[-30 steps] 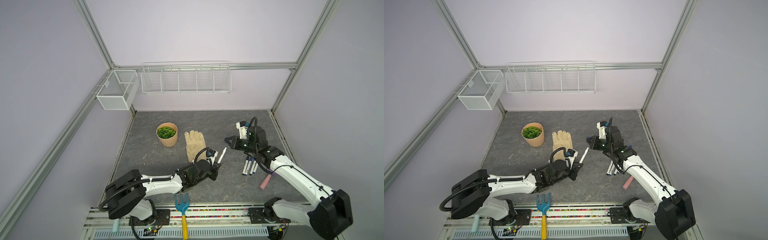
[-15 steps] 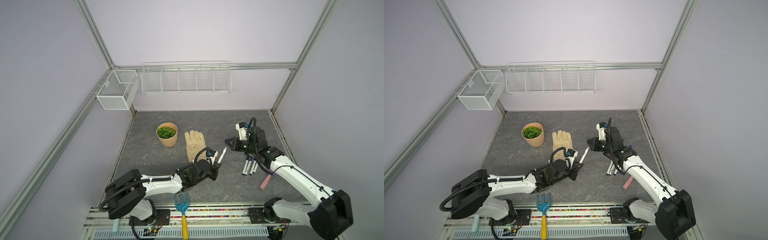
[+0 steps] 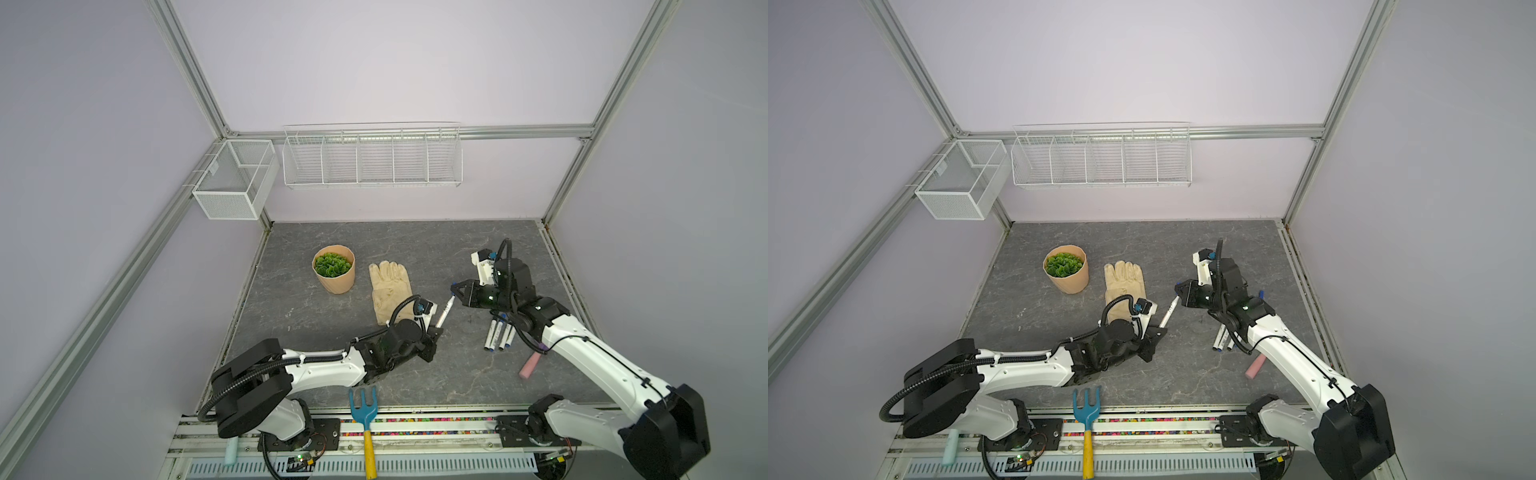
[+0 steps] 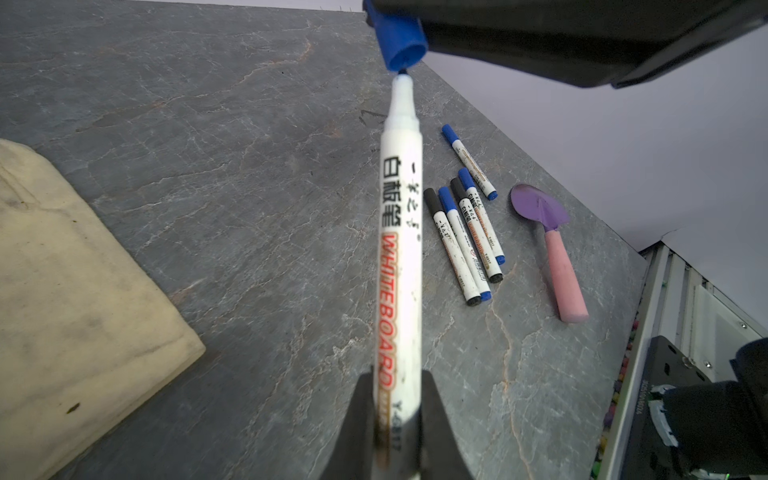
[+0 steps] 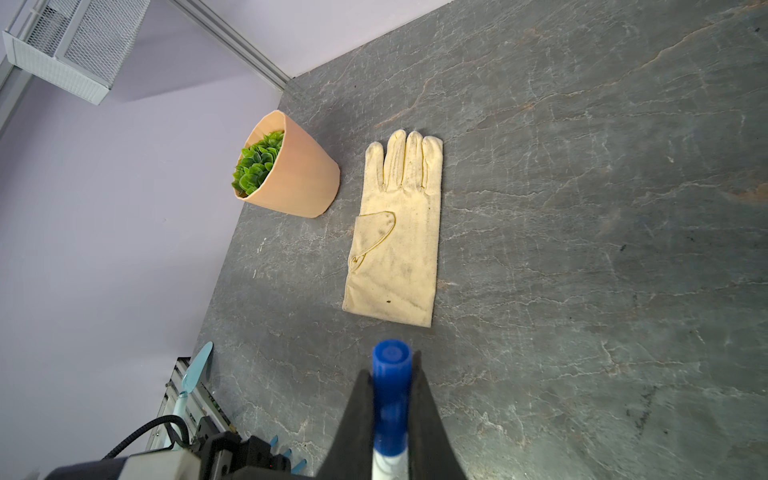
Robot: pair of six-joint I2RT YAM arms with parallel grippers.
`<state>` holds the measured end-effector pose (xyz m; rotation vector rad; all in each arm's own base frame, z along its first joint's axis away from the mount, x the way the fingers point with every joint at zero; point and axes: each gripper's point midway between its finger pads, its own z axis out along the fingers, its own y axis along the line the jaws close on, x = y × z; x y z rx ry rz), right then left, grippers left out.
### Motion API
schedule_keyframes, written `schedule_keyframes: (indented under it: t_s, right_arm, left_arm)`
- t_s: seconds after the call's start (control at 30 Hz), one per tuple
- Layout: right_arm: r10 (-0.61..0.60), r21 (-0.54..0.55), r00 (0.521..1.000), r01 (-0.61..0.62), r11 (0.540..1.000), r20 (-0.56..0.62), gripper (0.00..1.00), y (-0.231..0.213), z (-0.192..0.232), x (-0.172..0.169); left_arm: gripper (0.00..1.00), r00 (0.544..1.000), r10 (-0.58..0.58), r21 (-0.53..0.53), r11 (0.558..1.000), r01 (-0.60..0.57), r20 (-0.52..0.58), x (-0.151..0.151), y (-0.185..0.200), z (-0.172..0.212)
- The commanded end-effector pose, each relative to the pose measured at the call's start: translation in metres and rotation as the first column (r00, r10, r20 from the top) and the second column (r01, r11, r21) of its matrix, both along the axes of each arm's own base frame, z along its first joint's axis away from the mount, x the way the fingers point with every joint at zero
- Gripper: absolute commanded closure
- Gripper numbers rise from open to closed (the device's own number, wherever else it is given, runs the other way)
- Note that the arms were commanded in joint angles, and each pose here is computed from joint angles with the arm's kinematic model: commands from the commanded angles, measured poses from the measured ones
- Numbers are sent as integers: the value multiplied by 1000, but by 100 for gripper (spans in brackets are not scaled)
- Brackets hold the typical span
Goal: Insert the pens into the pen caps
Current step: 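Push the blue cap down onto the marker tip with the right gripper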
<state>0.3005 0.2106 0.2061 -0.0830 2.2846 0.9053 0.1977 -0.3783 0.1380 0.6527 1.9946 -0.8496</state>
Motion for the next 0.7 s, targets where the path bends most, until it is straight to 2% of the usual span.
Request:
schedule_keyframes:
  t_s: [0.0,0.67]
  right_arm:
    - [12,-28,1000,-12,1000,-3,93,-3,-6,-8]
    - [4,-68,1000,-3,998,6,94,-6,-9,-5]
  left_arm:
    - [100,1000,1,-30,1000,-1,8,3,-9,12]
    - [100,1000,-23,-26,999,23,9,1,-14,12]
